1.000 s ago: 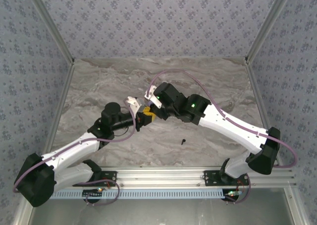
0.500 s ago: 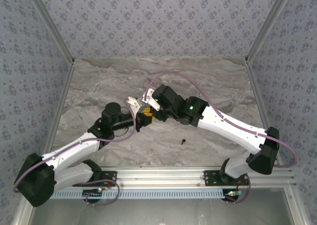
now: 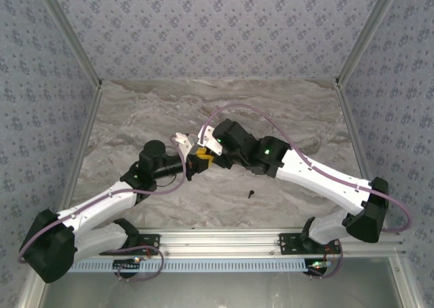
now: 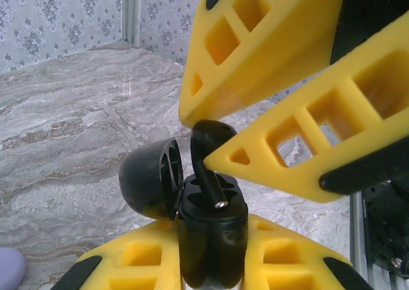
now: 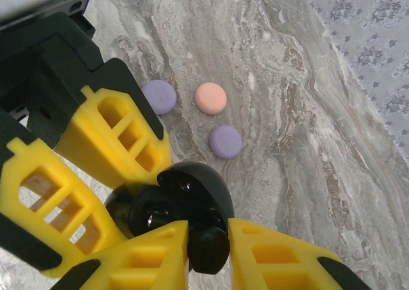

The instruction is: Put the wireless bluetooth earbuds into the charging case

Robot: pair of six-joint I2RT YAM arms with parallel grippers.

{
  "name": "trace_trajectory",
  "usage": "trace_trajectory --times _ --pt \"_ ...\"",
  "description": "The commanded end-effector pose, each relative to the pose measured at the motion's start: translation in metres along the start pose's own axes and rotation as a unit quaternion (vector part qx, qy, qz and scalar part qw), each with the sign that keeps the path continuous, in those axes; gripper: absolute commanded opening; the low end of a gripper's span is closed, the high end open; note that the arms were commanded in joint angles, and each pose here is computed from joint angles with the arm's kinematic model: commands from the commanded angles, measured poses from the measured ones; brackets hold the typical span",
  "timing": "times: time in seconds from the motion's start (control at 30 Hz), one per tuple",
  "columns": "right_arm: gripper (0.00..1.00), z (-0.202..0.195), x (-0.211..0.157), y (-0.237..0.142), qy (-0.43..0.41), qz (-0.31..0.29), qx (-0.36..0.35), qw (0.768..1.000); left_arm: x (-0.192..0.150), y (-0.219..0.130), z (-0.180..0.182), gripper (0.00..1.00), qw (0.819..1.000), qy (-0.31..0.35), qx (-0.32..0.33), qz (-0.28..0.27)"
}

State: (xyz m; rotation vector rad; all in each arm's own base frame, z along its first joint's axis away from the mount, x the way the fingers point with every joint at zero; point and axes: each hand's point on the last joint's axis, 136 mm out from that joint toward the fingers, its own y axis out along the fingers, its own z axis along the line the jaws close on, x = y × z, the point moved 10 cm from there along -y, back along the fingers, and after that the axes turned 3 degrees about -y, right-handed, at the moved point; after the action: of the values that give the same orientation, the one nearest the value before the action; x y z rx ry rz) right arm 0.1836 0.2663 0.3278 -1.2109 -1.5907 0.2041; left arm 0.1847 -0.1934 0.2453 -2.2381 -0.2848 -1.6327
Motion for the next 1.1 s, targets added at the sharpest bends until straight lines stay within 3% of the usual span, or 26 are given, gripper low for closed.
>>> trace_trajectory --times 0.0,0.5,0.8,1.07 --pt "0.23 -0.003 0.001 -0.010 -0.012 -0.024 -0.001 1.000 0.019 0.001 -0.006 0.00 0.999 0.016 -0.015 -0.037" --pt "0.23 -0.004 -0.003 -0.012 -0.063 -0.017 -0.023 0.998 0.022 0.001 -0.007 0.00 0.999 0.011 -0.026 -0.039" --pt "0.23 -0.010 -0.005 -0.020 -0.108 -0.074 -0.043 0.990 0.024 0.000 -0.010 0.00 0.998 -0.003 -0.045 -0.043" --pt "0.23 -0.009 -0.003 -0.021 -0.172 -0.082 -0.043 0.981 0.023 0.002 -0.011 0.00 0.998 -0.007 -0.056 -0.028"
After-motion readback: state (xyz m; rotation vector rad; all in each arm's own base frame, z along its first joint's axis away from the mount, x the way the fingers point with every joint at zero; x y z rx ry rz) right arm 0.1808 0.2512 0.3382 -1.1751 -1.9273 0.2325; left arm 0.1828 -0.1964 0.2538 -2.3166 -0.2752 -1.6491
